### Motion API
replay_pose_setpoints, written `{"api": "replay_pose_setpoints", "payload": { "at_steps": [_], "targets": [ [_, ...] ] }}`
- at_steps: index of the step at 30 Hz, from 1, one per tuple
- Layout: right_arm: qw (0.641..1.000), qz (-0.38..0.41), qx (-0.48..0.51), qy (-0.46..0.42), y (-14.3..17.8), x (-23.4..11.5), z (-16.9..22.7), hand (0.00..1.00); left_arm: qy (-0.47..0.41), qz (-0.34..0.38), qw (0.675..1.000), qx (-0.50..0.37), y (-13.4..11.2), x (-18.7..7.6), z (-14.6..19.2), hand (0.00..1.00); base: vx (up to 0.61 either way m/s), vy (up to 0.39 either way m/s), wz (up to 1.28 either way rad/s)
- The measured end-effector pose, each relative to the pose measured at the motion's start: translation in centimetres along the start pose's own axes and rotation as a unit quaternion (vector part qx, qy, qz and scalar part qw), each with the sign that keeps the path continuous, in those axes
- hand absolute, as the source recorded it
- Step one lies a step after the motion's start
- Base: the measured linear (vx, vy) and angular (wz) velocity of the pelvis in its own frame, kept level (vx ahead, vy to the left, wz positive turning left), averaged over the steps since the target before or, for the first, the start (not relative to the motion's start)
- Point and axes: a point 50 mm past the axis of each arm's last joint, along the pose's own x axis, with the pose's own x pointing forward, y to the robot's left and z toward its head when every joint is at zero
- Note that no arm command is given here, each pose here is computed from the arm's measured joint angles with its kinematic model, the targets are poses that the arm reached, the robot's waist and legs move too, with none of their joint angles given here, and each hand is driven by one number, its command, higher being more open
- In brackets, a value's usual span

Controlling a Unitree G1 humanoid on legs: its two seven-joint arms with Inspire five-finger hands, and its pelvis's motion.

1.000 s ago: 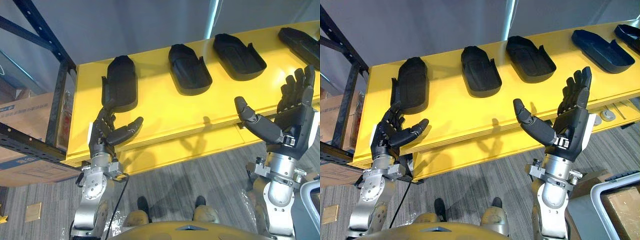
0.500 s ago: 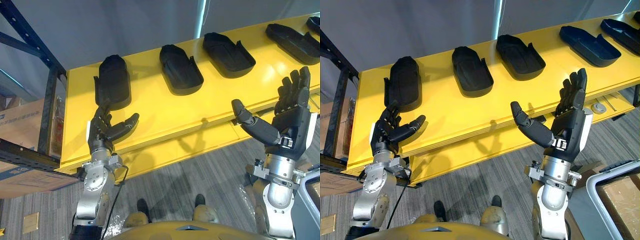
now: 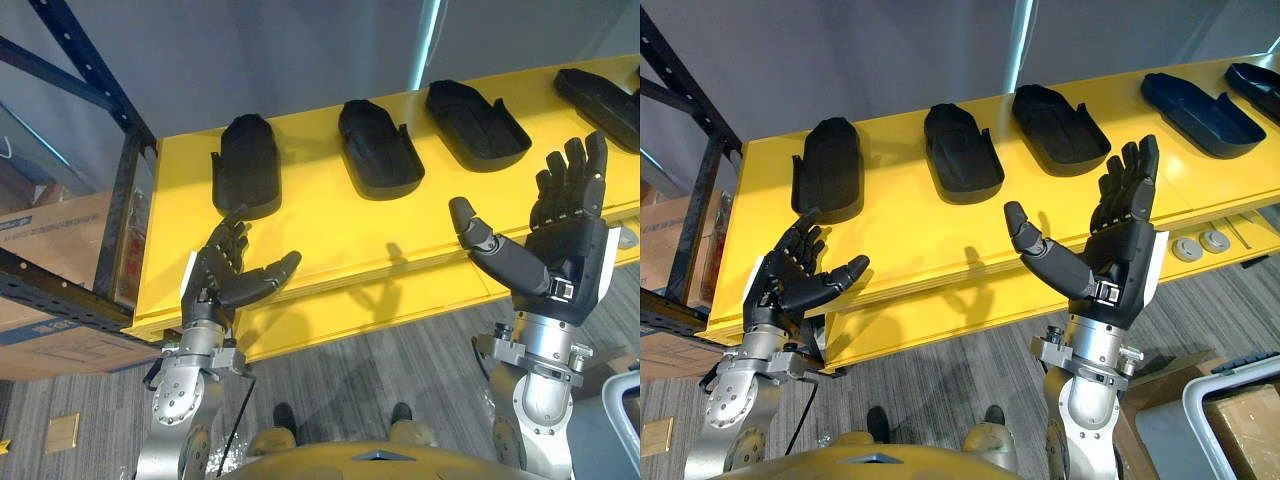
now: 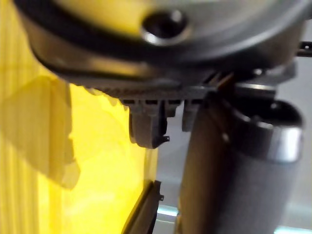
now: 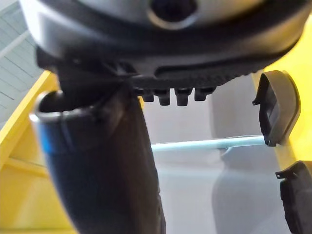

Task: Walk over and take three plastic housings, then place them on the shelf

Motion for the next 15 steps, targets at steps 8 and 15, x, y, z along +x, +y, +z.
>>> {"api": "replay_pose_setpoints", "payload": {
  "at_steps": [8, 15],
  "targets": [
    [0.999, 0.019, 0.016, 0.044, 1.3, -0.5, -1.7, 1.00, -0.065, 0.014, 0.998, 0.022, 0.2, 0.0, 1.4, 1.00, -0.01, -0.002, 0.14],
    [0.985, 0.114, 0.004, 0.127, 2.7, -1.3, -4.5, 1.00, -0.117, 0.083, 0.985, 0.091, 0.6, -0.2, 2.4, 1.00, -0.02, -0.002, 0.06]
  ]
}}
